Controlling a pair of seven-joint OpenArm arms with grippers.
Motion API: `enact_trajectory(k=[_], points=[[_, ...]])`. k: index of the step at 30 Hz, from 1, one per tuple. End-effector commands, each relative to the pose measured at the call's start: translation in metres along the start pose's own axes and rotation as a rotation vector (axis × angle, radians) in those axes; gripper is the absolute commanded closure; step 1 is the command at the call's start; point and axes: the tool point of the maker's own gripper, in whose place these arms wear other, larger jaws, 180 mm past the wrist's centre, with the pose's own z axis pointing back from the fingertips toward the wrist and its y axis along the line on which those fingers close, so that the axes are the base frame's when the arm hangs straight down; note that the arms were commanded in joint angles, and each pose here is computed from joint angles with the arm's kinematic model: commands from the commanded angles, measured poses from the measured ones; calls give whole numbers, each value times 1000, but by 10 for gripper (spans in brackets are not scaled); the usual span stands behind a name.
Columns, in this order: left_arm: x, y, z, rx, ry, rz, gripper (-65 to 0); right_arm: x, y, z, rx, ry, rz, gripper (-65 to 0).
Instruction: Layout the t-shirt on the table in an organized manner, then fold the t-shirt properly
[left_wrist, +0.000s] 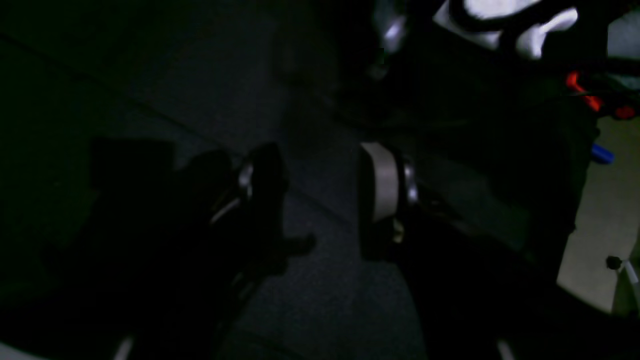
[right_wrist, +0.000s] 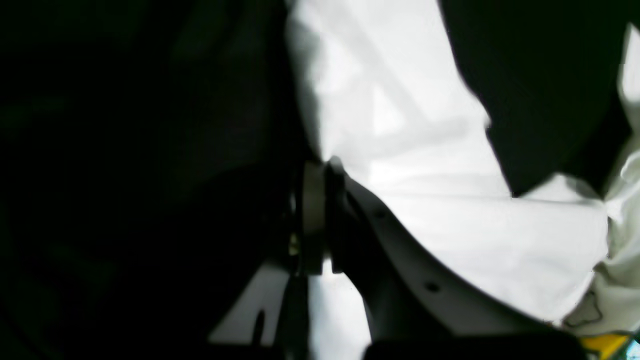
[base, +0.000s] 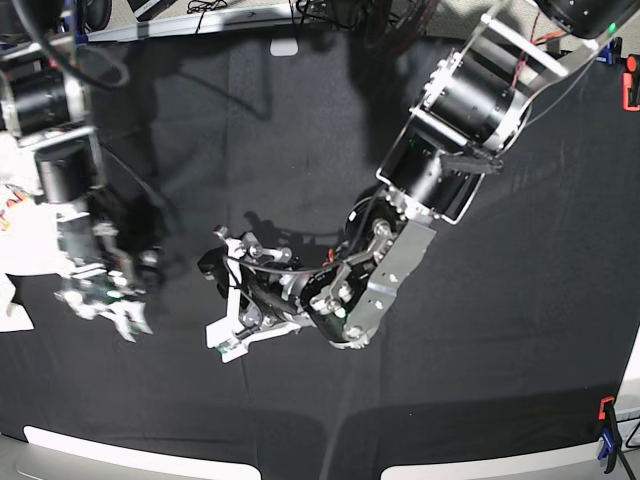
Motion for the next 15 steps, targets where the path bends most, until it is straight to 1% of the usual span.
enact_trajectory(k=[1, 3, 7, 11, 13, 15], points=[[29, -3, 4, 9, -55, -33, -237, 36, 13, 12, 49, -104, -6, 0], [25, 8, 4, 69, -29, -31, -237, 50, 38, 14, 91, -131, 4, 0], [12, 31, 8, 192, 52, -71, -237, 73, 85, 21, 183, -172, 48, 0], [0, 59, 17, 334, 111, -79, -237, 90, 124, 30, 258, -203, 89, 0], [-8, 77, 26, 421, 140, -72, -237, 97, 143, 35, 297, -215, 116, 0], [-18, 102, 42, 539, 178, -74, -237, 103, 161, 41, 333, -225, 142, 0]])
